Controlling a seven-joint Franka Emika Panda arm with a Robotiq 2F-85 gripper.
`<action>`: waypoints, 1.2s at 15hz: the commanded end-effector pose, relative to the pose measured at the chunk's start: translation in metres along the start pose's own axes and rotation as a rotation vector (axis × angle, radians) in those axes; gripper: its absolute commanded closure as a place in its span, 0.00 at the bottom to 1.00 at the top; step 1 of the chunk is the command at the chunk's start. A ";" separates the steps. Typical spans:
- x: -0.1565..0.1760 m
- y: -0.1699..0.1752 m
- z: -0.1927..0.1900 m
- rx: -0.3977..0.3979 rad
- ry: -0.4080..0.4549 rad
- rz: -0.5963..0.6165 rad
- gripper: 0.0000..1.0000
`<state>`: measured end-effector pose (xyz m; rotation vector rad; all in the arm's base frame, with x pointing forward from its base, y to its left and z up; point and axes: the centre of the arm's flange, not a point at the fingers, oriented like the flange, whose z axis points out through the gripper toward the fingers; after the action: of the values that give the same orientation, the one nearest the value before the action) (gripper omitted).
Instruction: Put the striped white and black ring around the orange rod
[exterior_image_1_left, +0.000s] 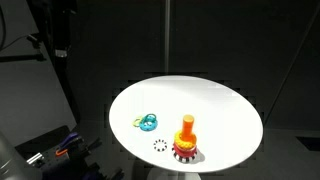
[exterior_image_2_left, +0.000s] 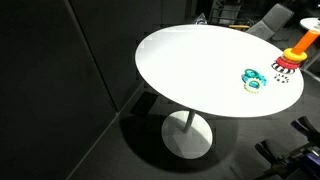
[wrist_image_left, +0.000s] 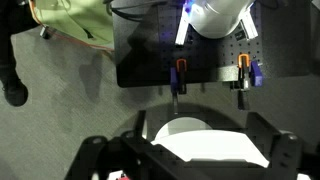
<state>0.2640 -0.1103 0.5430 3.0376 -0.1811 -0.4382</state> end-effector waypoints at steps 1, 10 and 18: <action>0.000 0.000 0.000 0.000 0.000 0.000 0.00; 0.014 0.007 0.009 -0.014 0.012 0.042 0.00; 0.056 0.029 0.032 -0.028 0.125 0.085 0.00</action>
<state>0.2938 -0.1352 0.5127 3.0214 -0.2548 -0.2901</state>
